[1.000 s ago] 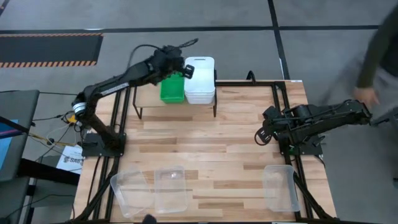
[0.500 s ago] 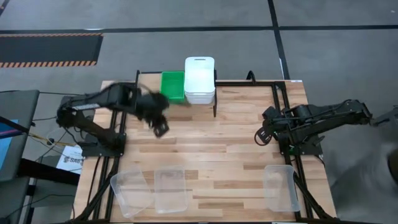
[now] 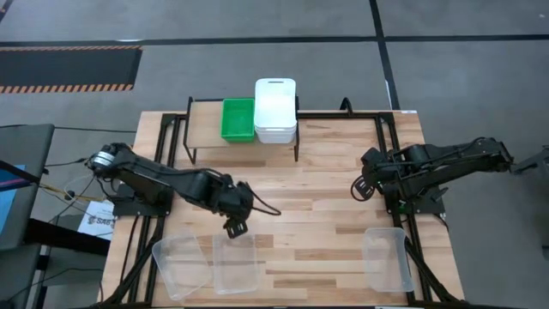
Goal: Stack baskets on shelf by color
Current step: Put the middle transparent bin on the shelf
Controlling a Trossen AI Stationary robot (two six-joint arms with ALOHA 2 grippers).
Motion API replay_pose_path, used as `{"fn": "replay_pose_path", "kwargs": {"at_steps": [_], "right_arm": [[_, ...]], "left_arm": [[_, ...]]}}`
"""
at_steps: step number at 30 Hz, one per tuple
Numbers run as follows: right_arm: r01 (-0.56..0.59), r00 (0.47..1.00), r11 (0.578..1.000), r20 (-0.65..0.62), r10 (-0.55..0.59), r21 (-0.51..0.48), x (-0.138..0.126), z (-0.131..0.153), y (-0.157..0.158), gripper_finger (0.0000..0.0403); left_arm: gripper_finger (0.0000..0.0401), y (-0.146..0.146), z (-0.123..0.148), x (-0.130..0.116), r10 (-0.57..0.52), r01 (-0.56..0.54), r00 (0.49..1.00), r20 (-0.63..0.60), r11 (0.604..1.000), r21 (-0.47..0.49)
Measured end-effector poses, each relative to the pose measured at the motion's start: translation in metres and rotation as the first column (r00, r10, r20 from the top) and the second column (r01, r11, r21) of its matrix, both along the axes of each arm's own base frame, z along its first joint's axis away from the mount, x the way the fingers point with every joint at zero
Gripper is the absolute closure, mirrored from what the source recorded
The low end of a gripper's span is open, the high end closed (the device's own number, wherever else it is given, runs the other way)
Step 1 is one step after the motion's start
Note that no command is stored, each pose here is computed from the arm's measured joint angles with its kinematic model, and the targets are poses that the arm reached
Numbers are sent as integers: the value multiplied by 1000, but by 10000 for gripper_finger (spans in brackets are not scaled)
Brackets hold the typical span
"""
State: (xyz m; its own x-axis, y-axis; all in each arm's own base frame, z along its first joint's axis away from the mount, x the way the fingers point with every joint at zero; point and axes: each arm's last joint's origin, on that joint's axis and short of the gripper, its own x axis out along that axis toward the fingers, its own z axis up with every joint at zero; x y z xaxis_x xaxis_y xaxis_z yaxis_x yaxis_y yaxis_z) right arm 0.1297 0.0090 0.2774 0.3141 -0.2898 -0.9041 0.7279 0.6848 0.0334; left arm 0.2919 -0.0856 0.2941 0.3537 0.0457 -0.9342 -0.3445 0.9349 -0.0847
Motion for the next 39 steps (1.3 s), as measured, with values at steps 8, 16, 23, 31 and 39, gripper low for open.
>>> {"fn": "replay_pose_path", "kwargs": {"at_steps": [8, 16, 23, 31, 39], "right_arm": [[-4, 1000, 1000, -1, 4, 2, 0, 0, 0, 351], [-15, 1000, 1000, -4, 15, -1, 0, 0, 1, 351], [-63, 998, 998, -20, 63, -17, 0, 0, 1, 351], [-63, 998, 998, -25, 63, -18, 0, 0, 1, 351], [-65, 998, 998, -28, 64, -18, -1, 0, 1, 351]], "left_arm": [[195, 0, -52, -6, -43, 40, 997, -60, 998, -53], [195, -9, -59, -8, -122, 115, 991, -56, 987, -113], [195, -10, -64, -5, -168, 160, 984, -67, 982, -105], [195, -16, -93, 5, -252, 225, 953, -171, 961, -161], [278, -14, -124, 15, -283, 225, 922, -264, 947, -230]]}}
